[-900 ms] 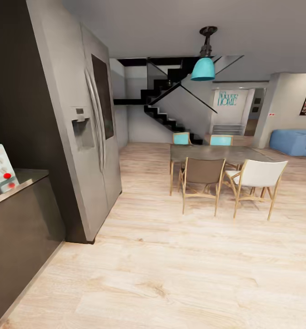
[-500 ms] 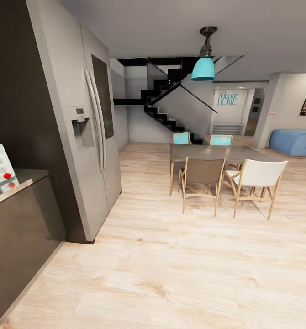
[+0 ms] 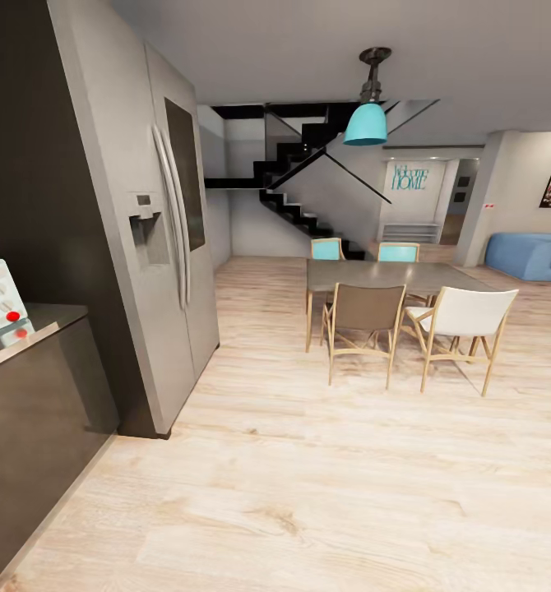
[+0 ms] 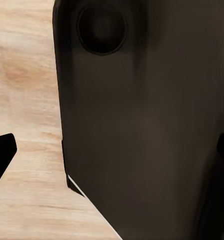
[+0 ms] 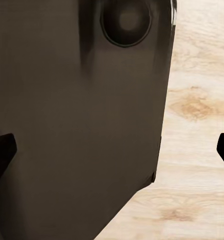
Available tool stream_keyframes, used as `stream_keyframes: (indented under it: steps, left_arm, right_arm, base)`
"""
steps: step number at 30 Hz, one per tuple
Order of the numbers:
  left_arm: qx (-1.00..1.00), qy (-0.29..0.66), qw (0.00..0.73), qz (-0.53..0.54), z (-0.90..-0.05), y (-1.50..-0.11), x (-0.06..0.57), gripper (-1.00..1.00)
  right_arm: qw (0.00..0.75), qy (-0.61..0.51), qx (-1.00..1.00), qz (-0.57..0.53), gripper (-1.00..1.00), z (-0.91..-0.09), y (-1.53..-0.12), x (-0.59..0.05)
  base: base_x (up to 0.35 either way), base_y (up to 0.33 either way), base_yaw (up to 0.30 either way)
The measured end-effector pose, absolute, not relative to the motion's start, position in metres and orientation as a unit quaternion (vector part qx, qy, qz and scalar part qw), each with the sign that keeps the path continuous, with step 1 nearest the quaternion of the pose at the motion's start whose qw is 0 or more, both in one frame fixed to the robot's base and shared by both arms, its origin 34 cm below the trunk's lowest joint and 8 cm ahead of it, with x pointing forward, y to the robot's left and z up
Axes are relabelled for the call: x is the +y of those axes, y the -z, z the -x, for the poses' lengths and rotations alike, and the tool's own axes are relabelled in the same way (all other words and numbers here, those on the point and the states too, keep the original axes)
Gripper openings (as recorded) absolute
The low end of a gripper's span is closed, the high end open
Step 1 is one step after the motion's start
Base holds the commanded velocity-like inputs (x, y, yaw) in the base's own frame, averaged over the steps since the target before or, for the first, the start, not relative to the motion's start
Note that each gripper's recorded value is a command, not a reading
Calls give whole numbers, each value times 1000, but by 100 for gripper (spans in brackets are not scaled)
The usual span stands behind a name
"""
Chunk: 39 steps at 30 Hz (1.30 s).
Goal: Put the three can of soda from the living room inside the tash can in the kitchen.
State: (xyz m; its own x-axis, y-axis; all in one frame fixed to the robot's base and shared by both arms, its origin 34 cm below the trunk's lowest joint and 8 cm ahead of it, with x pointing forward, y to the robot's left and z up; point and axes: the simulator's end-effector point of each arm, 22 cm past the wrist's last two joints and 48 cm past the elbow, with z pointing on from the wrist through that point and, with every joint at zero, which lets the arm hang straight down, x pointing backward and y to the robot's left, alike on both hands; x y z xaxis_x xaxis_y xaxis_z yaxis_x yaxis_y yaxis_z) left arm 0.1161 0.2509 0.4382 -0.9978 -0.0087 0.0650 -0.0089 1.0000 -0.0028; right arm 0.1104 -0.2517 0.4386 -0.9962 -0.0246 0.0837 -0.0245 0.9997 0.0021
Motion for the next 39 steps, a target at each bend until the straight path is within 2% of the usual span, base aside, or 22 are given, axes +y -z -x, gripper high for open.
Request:
stream_keyframes:
  steps: [11, 12, 14, 17, 20, 22, 24, 27, 29, 31, 33, 36, 39]
  left_arm:
    - [-999, -6, -34, -7, -181, -438, 244, 100]
    - [-998, -7, -67, -7, -213, -441, 243, 100]
    - [-973, -9, -232, -8, -368, -487, 242, 100]
    - [-915, -9, -403, -6, -509, -593, 243, 100]
    - [-896, -9, -445, -4, -537, -627, 244, 100]
    - [-867, -9, -498, -2, -569, -675, 243, 100]
    - [-839, -10, -543, -1, -593, -724, 243, 100]
    - [-818, -10, -575, 0, -607, -764, 244, 100]
    - [-790, -10, -613, 2, -618, -818, 245, 100]
    - [-786, -15, -618, 6, -611, -829, 244, 100]
    - [-791, -22, -612, 13, -594, -821, 241, 100]
    - [-797, -40, -602, 30, -564, -790, 232, 100]
    - [-797, -46, -602, 36, -555, -781, 228, 100]
  right_arm:
    - [-34, 21, -998, -56, 100, -182, -438, -254]
    - [-66, 34, -996, -59, 100, -215, -441, -248]
    - [-203, 36, -976, -68, 100, -352, -476, -239]
    - [-305, 78, -945, -89, 100, -455, -524, -221]
    - [-363, 109, -919, -107, 100, -504, -563, -207]
    - [-457, 129, -870, -131, 100, -574, -640, -190]
    - [-517, 133, -833, -146, 100, -611, -700, -182]
    - [-558, 132, -804, -156, 100, -632, -749, -176]
    - [-611, 126, -764, -164, 100, -652, -826, -175]
    - [-633, 117, -748, -159, 100, -648, -860, -189]
    - [-631, 113, -754, -147, 100, -627, -857, -217]
    - [-601, 86, -790, -90, 100, -574, -791, -312]
    - [-618, 80, -777, -89, 100, -563, -791, -337]
  base:
    - [0, 0, 0]
    - [0, 0, 0]
    - [0, 0, 0]
    - [0, 0, 0]
    - [0, 0, 0]
    - [0, 0, 0]
    - [0, 0, 0]
    - [0, 0, 0]
    - [0, 0, 0]
    - [0, 0, 0]
    - [0, 0, 0]
    - [0, 0, 0]
    - [0, 0, 0]
